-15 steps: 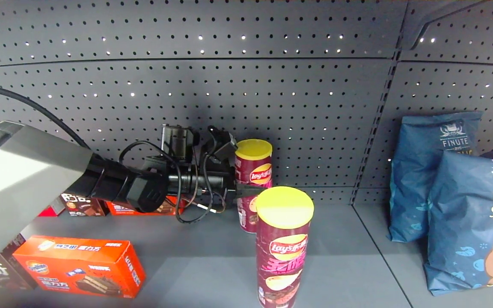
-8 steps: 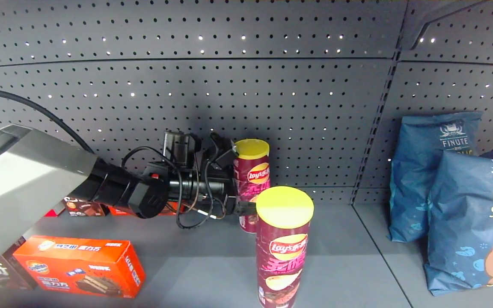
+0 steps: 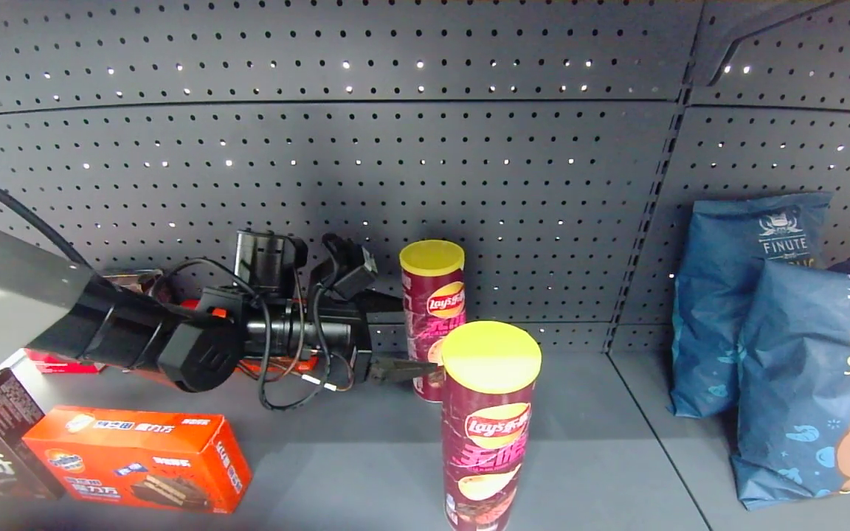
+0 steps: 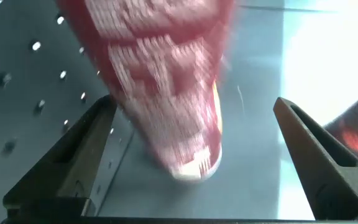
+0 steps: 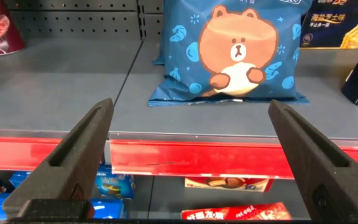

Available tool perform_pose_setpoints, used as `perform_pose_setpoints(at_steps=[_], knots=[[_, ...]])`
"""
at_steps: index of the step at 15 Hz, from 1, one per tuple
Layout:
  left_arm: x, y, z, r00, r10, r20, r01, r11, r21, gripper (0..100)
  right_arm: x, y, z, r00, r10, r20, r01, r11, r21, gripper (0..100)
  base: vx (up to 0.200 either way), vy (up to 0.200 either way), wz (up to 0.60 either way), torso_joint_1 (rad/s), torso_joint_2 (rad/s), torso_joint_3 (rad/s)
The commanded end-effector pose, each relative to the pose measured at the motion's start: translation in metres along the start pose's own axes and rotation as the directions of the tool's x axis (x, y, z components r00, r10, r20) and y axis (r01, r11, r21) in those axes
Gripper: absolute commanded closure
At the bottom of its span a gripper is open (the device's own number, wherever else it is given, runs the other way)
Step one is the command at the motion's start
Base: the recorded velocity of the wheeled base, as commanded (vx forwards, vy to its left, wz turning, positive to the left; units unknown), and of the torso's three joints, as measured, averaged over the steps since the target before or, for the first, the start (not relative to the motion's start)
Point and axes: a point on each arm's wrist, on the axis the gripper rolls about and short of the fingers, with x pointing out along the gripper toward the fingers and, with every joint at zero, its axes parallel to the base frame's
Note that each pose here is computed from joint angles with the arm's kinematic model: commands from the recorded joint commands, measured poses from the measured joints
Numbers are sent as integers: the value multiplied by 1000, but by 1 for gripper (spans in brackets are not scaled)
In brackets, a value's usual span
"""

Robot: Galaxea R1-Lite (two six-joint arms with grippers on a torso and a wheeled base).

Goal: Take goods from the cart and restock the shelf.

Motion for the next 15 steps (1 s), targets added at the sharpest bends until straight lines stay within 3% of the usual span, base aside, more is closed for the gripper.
perform_pose_setpoints(at_steps=[1, 3, 5, 9, 10, 11, 12, 13, 15], knots=[[-12, -5, 13, 1000, 27, 15, -28, 999, 26, 0, 0, 0, 0, 1000, 1, -2, -1, 1000, -1, 0, 0, 0, 0, 0, 0, 0], [-15, -6, 19, 996, 85, 3, -85, 996, 39, 0, 0, 0, 0, 1000, 1, -2, -1, 1000, 1, 0, 0, 0, 0, 0, 0, 0], [-28, -15, 34, 985, 172, -1, -171, 983, 60, 0, 0, 0, 0, 1000, 1, -2, -1, 1000, -1, 0, 0, 0, 0, 0, 0, 0], [-51, -27, 44, 943, 330, -34, -328, 943, 55, 0, 0, 0, 0, 1000, 1, 0, -1, 1000, 1, 0, 0, 0, 0, 0, 0, 0], [-56, -30, 46, 927, 372, -45, -370, 928, 52, 0, 0, 0, 0, 1000, 1, -2, -1, 1000, -1, 0, 0, 0, 0, 0, 0, 0], [-64, -35, 48, 871, 483, -84, -479, 875, 65, 0, 0, 0, 0, 1000, 1, -2, -1, 1000, 1, 0, 0, 0, 0, 0, 0, 0], [-66, -37, 48, 828, 549, -111, -544, 836, 76, 0, 0, 0, 0, 1000, 1, 0, -1, 1000, -1, 0, 0, 0, 0, 0, 0, 0], [-65, -38, 47, 802, 583, -129, -576, 813, 87, 0, 0, 0, 0, 1000, 1, 0, -1, 1000, -1, 0, 0, 0, 0, 0, 0, 0], [-57, -43, 51, 796, 594, -120, -584, 804, 111, 0, 0, 0, 0, 1000, 1, -2, -1, 1000, 1, 0, 0, 0, 0, 0, 0, 0]])
